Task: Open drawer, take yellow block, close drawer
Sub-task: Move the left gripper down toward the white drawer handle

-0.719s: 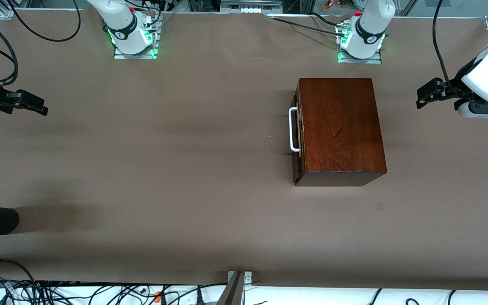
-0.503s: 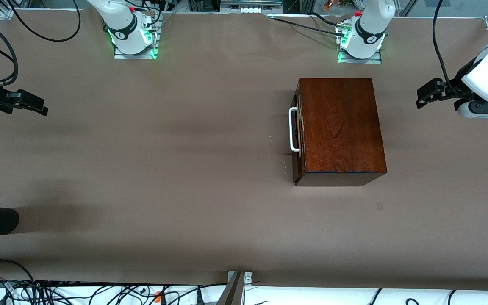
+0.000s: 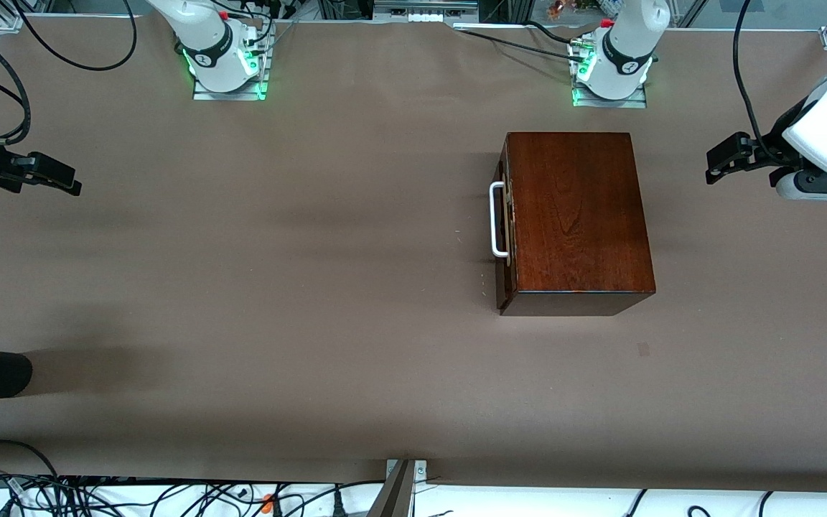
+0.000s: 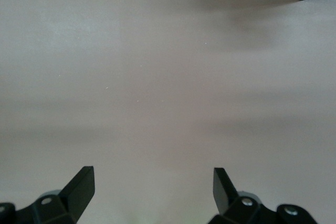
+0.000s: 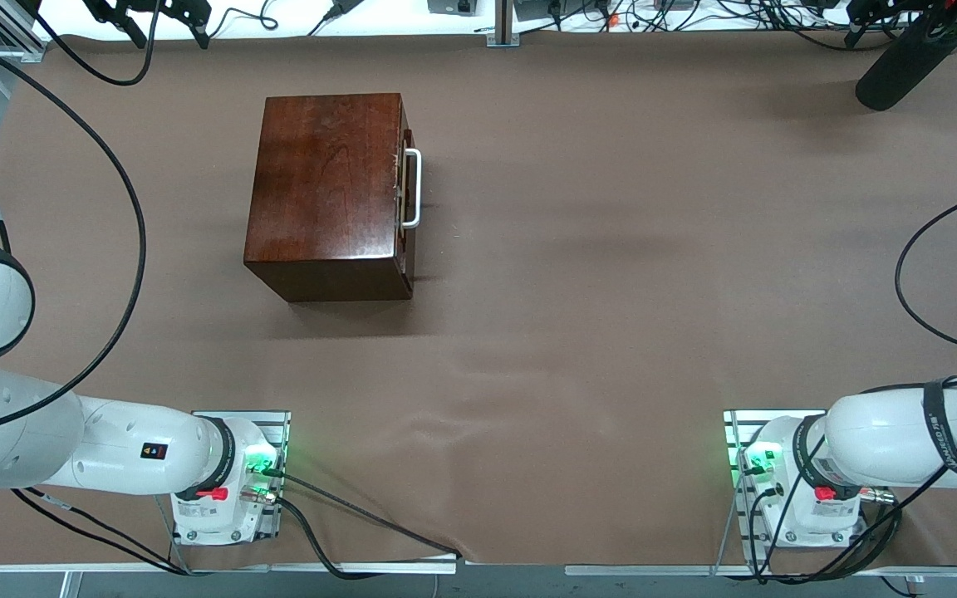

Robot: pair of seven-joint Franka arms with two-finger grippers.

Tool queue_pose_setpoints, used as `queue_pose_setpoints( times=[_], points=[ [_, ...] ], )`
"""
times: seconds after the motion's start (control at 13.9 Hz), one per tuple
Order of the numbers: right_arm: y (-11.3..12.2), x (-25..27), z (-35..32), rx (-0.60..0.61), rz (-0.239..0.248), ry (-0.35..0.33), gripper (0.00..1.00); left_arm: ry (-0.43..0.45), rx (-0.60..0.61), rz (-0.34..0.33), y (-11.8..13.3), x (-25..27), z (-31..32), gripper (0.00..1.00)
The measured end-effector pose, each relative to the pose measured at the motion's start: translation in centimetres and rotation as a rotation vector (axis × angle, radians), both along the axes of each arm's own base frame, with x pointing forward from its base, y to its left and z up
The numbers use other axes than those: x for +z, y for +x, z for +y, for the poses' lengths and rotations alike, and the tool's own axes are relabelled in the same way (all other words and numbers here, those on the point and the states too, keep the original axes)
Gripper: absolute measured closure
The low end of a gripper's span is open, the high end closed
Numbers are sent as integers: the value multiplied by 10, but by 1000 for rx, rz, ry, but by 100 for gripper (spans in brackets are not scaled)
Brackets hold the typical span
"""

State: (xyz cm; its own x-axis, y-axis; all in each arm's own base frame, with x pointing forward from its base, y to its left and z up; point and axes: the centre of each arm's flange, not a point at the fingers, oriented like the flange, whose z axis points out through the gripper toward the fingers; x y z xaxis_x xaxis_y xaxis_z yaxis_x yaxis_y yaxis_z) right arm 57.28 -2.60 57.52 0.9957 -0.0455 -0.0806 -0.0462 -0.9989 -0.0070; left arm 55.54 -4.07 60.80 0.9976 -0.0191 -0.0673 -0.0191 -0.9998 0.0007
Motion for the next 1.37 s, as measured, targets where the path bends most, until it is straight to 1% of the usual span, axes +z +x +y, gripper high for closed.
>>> queue_pose_setpoints(
  times=[0.14, 0.43, 0.58, 0.65, 0.79, 0.93, 1.15, 1.37],
  points=[
    [0, 0, 0, 0, 0, 0, 0, 0, 4, -4, 0, 2, 2, 0],
    [0, 0, 0, 0, 0, 0, 0, -3, 12, -39, 0, 19, 7, 0],
    [0, 0, 0, 0, 0, 0, 0, -7, 3, -40, 0, 20, -1, 0],
    [0, 0, 0, 0, 0, 0, 0, -13, 0, -39, -2, 20, -15, 0],
    [0, 0, 0, -1, 0, 0, 0, -17, 8, -35, -7, 19, -60, 0],
    [0, 0, -1, -1, 0, 0, 0, -14, 12, -23, -18, 13, -118, 0],
    [0, 0, -1, -1, 0, 0, 0, 1, 31, 11, -41, -6, -205, 0],
    [0, 0, -1, -2, 1, 0, 0, 38, 27, 18, -66, -26, -272, 0]
  ],
)
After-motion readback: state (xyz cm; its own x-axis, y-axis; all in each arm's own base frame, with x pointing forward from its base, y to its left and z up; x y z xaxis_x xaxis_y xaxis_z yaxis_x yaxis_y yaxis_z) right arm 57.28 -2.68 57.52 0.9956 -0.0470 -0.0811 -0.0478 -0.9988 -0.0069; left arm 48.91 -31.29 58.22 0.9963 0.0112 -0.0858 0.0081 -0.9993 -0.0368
